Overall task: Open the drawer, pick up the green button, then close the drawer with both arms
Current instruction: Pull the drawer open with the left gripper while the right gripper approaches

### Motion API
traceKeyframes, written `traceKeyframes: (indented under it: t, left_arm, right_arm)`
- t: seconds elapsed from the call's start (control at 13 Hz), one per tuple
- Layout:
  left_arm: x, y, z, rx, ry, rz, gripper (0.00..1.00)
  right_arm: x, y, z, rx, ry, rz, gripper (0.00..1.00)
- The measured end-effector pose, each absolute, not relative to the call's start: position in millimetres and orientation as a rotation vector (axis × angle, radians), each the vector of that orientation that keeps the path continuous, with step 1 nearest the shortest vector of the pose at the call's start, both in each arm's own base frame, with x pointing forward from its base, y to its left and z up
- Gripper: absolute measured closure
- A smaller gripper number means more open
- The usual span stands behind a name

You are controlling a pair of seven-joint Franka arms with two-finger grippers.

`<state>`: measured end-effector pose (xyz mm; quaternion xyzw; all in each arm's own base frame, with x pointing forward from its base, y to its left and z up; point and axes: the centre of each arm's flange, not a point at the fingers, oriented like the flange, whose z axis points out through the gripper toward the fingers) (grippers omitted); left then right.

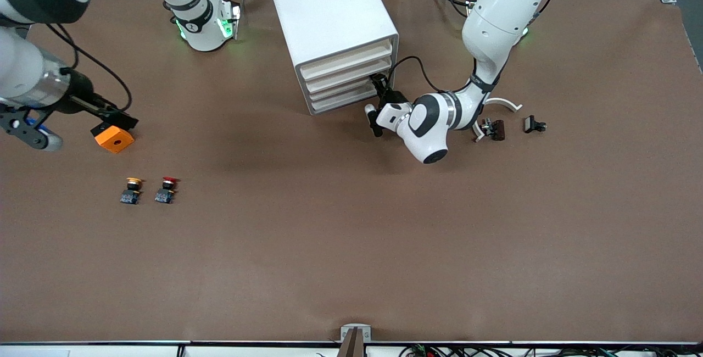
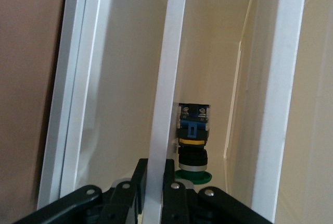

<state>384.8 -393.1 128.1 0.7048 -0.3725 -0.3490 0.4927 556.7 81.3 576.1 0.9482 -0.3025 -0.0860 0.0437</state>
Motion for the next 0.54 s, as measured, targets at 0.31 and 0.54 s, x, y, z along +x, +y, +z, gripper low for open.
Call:
traceKeyframes:
  t: [0.31,0.54]
  left_arm:
    - [391.7,-391.5,126.5,1.746,-0.908,-0.812,0.85]
    - [403.0,-384.3,128.8,1.779,-0.893,-0.775,0.85]
  right_arm:
    - [549.6,137.3,578.3,2.863,-1.112,-0.237,0.0]
    - [542.7,176.8,577.8,2.836,-1.195,-0.206,0.0]
